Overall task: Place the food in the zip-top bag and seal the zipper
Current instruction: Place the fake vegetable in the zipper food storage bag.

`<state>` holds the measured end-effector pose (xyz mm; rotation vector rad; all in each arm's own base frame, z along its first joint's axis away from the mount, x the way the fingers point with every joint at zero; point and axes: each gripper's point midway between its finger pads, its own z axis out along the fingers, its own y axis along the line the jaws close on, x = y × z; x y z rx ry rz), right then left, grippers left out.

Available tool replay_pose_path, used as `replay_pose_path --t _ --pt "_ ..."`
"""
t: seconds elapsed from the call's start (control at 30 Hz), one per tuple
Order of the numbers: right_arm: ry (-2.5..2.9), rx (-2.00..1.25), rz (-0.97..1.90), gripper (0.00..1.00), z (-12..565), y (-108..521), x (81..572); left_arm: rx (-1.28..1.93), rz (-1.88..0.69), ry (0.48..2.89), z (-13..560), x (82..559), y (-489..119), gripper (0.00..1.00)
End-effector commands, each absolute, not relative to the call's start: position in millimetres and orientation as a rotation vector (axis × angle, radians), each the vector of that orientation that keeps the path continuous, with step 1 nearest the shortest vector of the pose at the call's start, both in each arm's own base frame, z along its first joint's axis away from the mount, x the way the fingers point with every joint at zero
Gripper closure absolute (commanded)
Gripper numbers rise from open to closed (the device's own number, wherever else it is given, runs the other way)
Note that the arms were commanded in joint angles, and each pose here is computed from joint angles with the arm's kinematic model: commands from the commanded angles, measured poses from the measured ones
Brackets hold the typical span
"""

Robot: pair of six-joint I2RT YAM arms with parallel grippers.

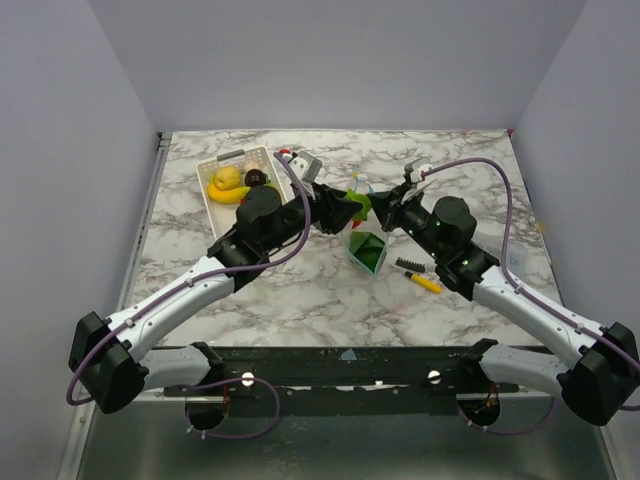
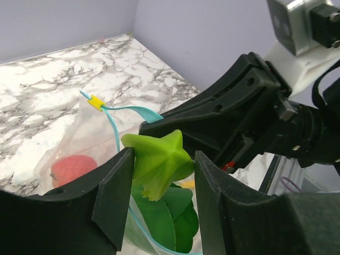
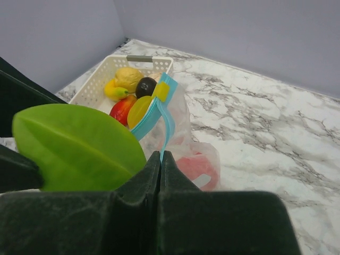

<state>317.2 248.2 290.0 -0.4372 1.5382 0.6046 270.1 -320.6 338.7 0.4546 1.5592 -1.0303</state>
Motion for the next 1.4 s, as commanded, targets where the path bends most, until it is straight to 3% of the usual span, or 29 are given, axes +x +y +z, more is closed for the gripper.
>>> replay_pose_path --t 0.0,0.2,0.3,0.4,0.5,0.57,0.6,0.83,0.97,1.0,1.1,1.2,1.3,1.37 --pt "1.450 -0.446 0.694 0.99 313.8 256.2 304.5 0.416 -1.012 1.547 335.2 280.6 -325.6 0.77" --pt "1.446 -0.442 0.700 0.99 316.0 255.5 303.2 0.416 -1.011 1.597 322.1 283.2 -330.5 0.77" --pt "1.445 -0.440 0.700 1.00 316.3 255.1 303.0 0.394 -1.007 1.614 315.7 284.0 -328.3 0.70" --pt "1.454 -0.439 0.688 0.99 313.4 254.5 305.4 0.383 -1.004 1.678 306.8 285.8 -330.6 0.39" --pt "1.461 -0.436 0.674 1.00 312.7 253.3 306.8 0.372 -0.975 1.743 299.2 289.3 -329.5 0.25" --pt "1.460 -0.438 0.674 1.00 313.1 252.7 306.1 0.369 -0.972 1.740 299.1 288.3 -327.1 0.08" --pt "1.457 -0.438 0.679 1.00 313.6 253.1 305.3 0.370 -0.974 1.732 300.6 286.5 -325.7 0.04" --pt "1.470 -0.441 0.669 0.99 309.3 254.2 308.3 0.329 -0.915 1.745 301.7 282.2 -303.6 0.08" --pt "1.467 -0.440 0.672 0.99 310.0 254.0 308.0 0.185 -0.791 1.859 284.2 291.1 -276.2 0.33" --pt "1.467 -0.443 0.674 0.99 309.6 254.8 307.8 0.172 -0.784 1.880 279.4 291.3 -273.2 0.35" --pt "1.473 -0.447 0.674 0.99 308.2 255.7 308.6 0.165 -0.807 1.949 266.9 290.4 -275.2 0.27" --pt "1.473 -0.445 0.672 1.00 308.1 255.3 308.6 0.219 -0.885 2.034 253.8 283.5 -290.7 0.26" --pt "1.470 -0.440 0.662 0.99 309.5 253.3 308.7 0.310 -1.010 2.052 251.0 272.6 -311.7 0.35" --pt "1.469 -0.439 0.661 1.00 308.6 253.0 308.8 0.358 -1.078 2.053 254.9 267.3 -322.6 0.50"
